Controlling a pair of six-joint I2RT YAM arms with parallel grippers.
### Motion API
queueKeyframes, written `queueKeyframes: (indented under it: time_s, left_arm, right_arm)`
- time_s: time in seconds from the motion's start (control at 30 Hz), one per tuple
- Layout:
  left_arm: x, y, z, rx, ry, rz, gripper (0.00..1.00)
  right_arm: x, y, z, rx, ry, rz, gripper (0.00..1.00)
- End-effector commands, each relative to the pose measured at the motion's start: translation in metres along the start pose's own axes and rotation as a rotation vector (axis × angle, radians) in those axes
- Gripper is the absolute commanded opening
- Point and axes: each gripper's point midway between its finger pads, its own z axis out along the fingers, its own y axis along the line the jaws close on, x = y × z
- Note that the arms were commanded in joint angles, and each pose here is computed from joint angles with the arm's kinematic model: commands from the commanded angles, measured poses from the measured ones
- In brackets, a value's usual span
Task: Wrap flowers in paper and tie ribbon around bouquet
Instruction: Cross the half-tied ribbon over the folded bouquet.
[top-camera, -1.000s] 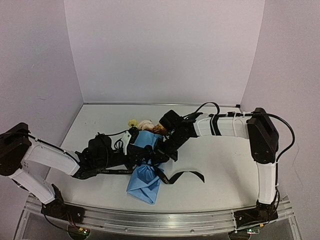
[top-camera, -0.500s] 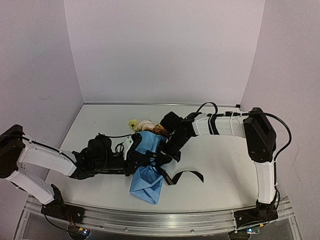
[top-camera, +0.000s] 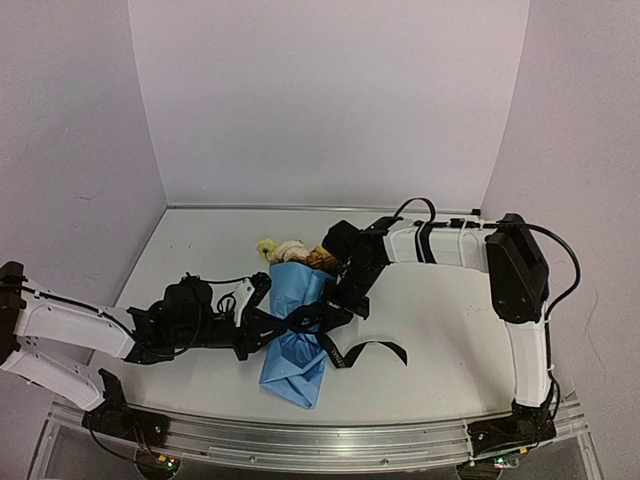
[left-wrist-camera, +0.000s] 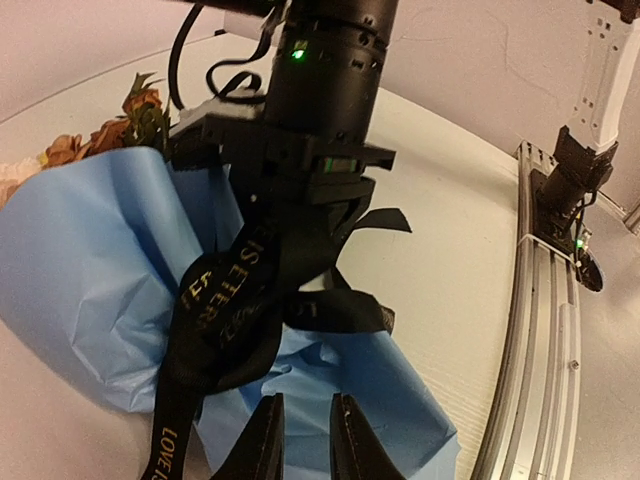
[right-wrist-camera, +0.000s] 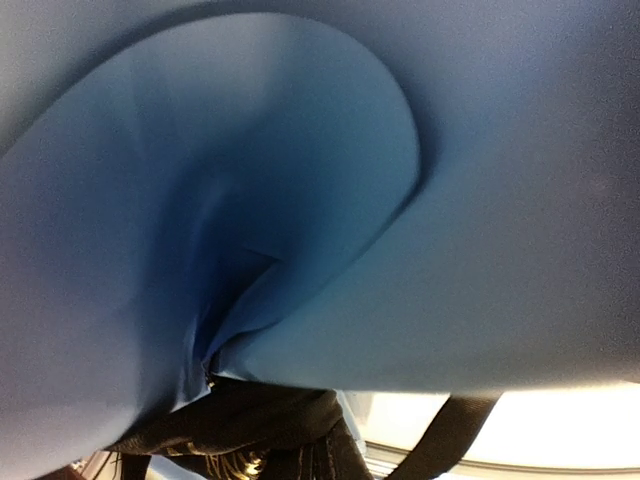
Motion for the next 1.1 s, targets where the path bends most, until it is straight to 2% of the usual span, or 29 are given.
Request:
queueKeyframes:
  time_s: [0.0,0.1,0.27,0.37,0.5,0.7,0.77,0.9,0.97,1.07]
  left_arm:
    - [0.001,0.013,-0.011,-0.087,-0.037,-0.109,0.18]
    - [-0.002,0.018,-0.016,-0.117,-0.065,-0.116,0.19]
    - [-0.031,0.016,-0.008,-0.119,-0.075,-0.010,0.33]
    - [-0.030,0.009,0.009,-0.075,0.013,0.080,0.40]
    - [-0.028,0.009,0.032,-0.058,0.119,0.147,0.44]
    - [-0.029,0.021,0.049,-0.110,0.165,0.180,0.44]
    - [-0.028,0.023,0.052,-0.112,0.175,0.182,0.43]
    - [-0.032,0.028,0.050,-0.144,0.166,0.175,0.18]
    - [-0.040,0.028,0.045,-0.145,0.122,0.159,0.10]
    - [-0.048,0.021,0.034,-0.119,0.059,0.145,0.08]
  right_arm:
    - [-0.001,0.006,-0.015,0.005,-0.024,-0.061,0.00]
    - [0.006,0.011,-0.026,-0.001,-0.036,-0.126,0.00]
    - [0.016,0.020,-0.034,-0.001,-0.030,-0.187,0.00]
    - [0.018,0.022,-0.032,0.002,-0.016,-0.191,0.00]
    - [0.020,0.022,-0.030,0.005,-0.008,-0.192,0.00]
    - [0.022,0.023,-0.031,0.008,-0.009,-0.200,0.00]
    - [0.022,0.024,-0.032,0.008,-0.009,-0.202,0.00]
    - [0.026,0.026,-0.035,0.005,-0.006,-0.213,0.00]
    - [0.029,0.028,-0.038,0.001,0.000,-0.219,0.00]
    - [0.037,0.035,-0.038,-0.019,0.022,-0.219,0.00]
